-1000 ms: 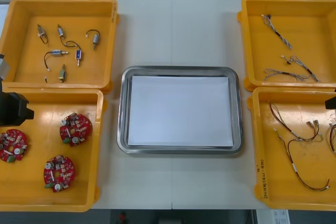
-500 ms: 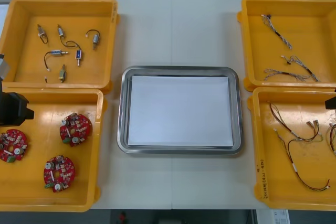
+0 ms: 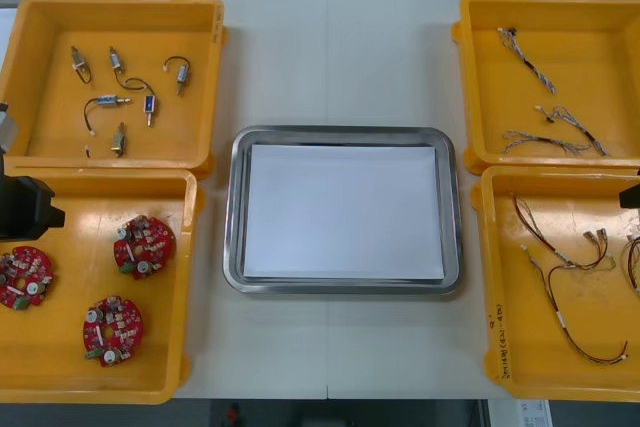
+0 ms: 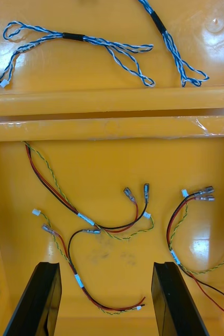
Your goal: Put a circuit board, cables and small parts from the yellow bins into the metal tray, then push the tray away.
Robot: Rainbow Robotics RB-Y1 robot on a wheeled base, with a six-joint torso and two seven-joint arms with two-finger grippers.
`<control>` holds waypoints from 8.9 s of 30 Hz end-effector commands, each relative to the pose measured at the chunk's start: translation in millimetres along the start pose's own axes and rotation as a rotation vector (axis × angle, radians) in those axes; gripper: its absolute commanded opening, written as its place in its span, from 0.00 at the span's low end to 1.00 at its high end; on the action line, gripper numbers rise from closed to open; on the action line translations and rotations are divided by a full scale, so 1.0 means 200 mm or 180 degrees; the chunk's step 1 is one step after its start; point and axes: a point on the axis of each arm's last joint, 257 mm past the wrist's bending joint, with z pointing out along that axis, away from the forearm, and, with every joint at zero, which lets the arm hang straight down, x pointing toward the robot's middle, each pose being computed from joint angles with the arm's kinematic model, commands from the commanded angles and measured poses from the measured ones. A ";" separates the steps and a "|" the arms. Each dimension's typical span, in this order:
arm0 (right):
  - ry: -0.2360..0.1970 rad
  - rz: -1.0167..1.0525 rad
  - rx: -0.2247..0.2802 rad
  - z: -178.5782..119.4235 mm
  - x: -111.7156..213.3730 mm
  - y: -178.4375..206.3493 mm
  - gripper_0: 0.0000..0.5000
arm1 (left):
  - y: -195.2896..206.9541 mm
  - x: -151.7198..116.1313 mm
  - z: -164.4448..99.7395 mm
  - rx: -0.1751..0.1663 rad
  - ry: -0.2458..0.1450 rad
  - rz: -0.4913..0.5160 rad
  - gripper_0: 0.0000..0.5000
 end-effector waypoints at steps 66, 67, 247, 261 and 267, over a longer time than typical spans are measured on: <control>-0.0046 -0.0011 0.0127 -0.06 -0.01 -0.09 1.00 | 0.05 0.01 -0.04 -0.0116 -0.0021 0.0192 1.00; -0.0046 -0.0011 0.0127 -0.06 -0.01 -0.09 1.00 | 0.05 0.01 -0.04 -0.0116 -0.0021 0.0192 1.00; 0.0045 -0.2163 -0.0049 -0.43 0.13 0.01 0.00 | 0.01 0.01 -0.09 -0.0011 0.0144 0.1296 0.00; 0.0031 -0.2936 -0.0041 -0.50 0.14 0.24 0.00 | -0.71 -0.05 -0.10 0.0445 0.0036 0.1942 0.00; 0.0011 -0.3164 0.0014 -0.48 0.14 0.31 0.00 | -0.98 -0.02 -0.11 0.0607 0.0009 0.2139 0.00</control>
